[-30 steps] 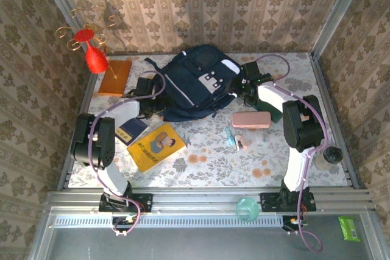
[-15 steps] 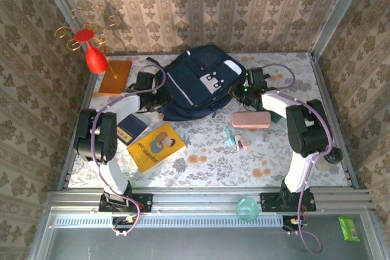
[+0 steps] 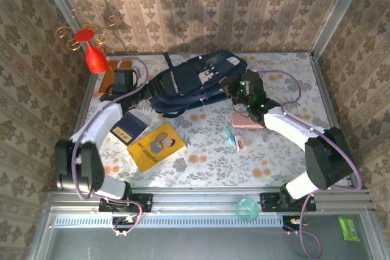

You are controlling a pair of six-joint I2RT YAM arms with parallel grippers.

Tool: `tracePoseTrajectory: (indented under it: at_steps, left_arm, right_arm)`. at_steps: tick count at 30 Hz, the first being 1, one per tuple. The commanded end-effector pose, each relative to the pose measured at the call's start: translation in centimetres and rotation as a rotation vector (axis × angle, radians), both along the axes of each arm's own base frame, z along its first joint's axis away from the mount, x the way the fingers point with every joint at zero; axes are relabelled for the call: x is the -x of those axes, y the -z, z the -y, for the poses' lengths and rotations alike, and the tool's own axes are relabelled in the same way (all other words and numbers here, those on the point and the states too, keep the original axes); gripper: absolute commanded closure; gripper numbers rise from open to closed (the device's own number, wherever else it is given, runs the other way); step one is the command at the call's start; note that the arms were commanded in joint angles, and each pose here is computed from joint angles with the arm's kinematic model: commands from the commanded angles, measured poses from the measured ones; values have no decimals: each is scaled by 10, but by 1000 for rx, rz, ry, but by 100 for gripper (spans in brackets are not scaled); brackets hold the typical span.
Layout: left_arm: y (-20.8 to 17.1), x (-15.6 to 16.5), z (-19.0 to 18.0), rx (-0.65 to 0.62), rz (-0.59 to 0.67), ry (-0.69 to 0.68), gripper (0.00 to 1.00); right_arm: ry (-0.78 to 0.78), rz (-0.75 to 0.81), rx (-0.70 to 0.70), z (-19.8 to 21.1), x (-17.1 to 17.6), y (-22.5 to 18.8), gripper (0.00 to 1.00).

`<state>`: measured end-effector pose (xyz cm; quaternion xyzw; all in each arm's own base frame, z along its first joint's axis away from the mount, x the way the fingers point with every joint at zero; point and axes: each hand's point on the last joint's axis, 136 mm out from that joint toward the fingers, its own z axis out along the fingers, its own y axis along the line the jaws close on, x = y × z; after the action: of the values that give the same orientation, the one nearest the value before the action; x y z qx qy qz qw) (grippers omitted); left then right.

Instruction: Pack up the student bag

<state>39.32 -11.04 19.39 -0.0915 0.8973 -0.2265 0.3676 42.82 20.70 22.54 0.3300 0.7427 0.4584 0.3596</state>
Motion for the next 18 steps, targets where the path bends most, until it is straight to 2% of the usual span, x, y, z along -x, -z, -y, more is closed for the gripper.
tracePoseTrajectory:
  at_steps: [1,4,7,10,14,18]
  left_arm:
    - [-20,34,-8,-104,57,6,0]
    - [-30,71,15,-139,114,80,1]
    - [-36,106,54,-94,160,206,6]
    - [-38,128,87,-49,182,310,10]
    - [-38,135,126,-69,231,413,11]
    - [-38,120,150,-104,282,436,14]
  right_arm:
    - [126,172,-92,7,-4,-72,95]
    - [148,201,-93,3,-4,-86,96]
    - [152,224,-106,-3,-5,-100,96]
    - [148,241,-111,-8,-5,-110,96]
    - [148,254,-115,-9,-6,-119,96]
    - [133,253,-114,-14,-7,-120,96]
